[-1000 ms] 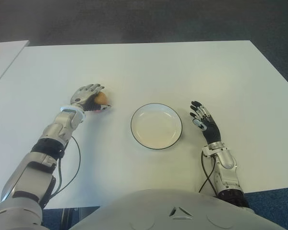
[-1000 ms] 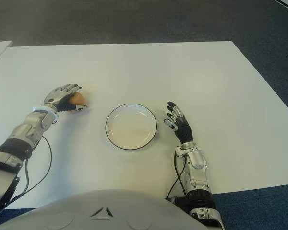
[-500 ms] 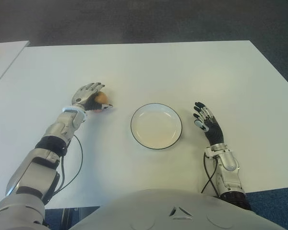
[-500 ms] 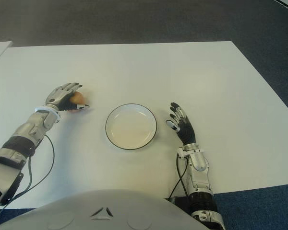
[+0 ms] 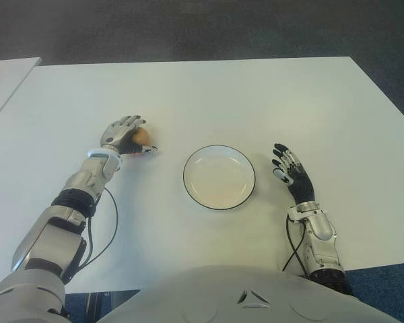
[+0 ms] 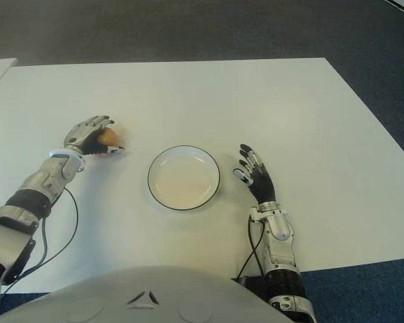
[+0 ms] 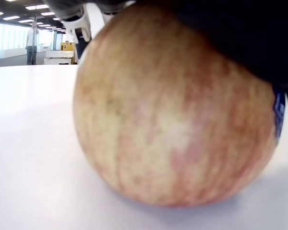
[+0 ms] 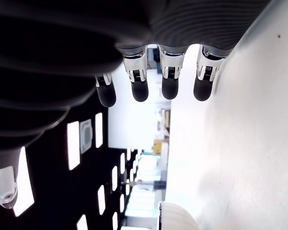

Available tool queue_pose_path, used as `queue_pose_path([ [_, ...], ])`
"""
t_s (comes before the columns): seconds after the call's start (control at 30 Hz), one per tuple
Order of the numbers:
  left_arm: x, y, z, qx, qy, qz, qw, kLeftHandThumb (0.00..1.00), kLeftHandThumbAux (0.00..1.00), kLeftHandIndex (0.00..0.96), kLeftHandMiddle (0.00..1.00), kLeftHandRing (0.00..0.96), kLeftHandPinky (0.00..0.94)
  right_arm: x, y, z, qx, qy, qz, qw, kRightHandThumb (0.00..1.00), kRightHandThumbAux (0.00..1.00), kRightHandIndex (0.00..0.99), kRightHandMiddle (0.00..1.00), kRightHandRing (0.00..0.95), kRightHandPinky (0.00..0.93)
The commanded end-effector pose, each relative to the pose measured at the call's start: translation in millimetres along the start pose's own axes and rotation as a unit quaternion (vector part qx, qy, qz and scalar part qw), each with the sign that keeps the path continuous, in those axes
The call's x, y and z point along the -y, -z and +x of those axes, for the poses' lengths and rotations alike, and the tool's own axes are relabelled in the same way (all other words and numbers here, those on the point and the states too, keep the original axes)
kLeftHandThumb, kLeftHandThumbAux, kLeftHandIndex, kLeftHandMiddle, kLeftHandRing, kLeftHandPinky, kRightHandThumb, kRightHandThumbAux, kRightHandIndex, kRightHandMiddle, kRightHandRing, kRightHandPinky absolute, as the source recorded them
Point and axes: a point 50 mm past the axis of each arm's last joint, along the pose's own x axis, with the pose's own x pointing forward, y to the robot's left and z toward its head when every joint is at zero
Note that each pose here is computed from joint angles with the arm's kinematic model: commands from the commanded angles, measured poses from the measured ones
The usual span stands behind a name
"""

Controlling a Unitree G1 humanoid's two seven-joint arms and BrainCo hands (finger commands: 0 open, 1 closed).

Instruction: Put the apples into the plate.

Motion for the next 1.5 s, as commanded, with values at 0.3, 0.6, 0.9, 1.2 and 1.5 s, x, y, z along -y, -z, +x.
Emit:
queue_pose_path([
  [0.3,37.2,0.6,-4.4,-0.043,0.055,0.011,0.997,0.733,0.690,0.440,0.725,0.720,0.756,-0.2,29.9,-21.8,-0.088,0.009,0.023,0.996,0.100,0.520,0.105,0.068,0.020,0.021],
  [0.6,28.1,-3.4,-3.9,-0.042,0.054,-0.033,0.997,0.744,0.697,0.443,0.792,0.795,0.803,1.1,31.4,-20.3,-0.094,0.013,0.031,0.995,0.113,0.533,0.102,0.065,0.020,0.034],
  [0.9,23.8,-4.3,-2.0,-0.042,0.048,-0.043,0.997,0.745,0.698,0.443,0.804,0.811,0.801,-0.2,32.3,-18.4,-0.092,0.016,0.040,0.995,0.116,0.534,0.104,0.064,0.020,0.032],
  [1.2,19.7,-4.4,-1.6,-0.039,0.036,-0.043,0.998,0.746,0.698,0.443,0.798,0.807,0.794,-1.5,33.1,-17.9,-0.090,0.016,0.050,0.995,0.127,0.529,0.102,0.063,0.017,0.020],
  [1.5,-48.7,-8.5,-3.9,-0.010,-0.037,-0.044,0.998,0.746,0.698,0.443,0.790,0.796,0.787,-0.5,32.6,-18.4,-0.091,0.017,0.046,0.995,0.129,0.524,0.116,0.063,0.018,0.033],
])
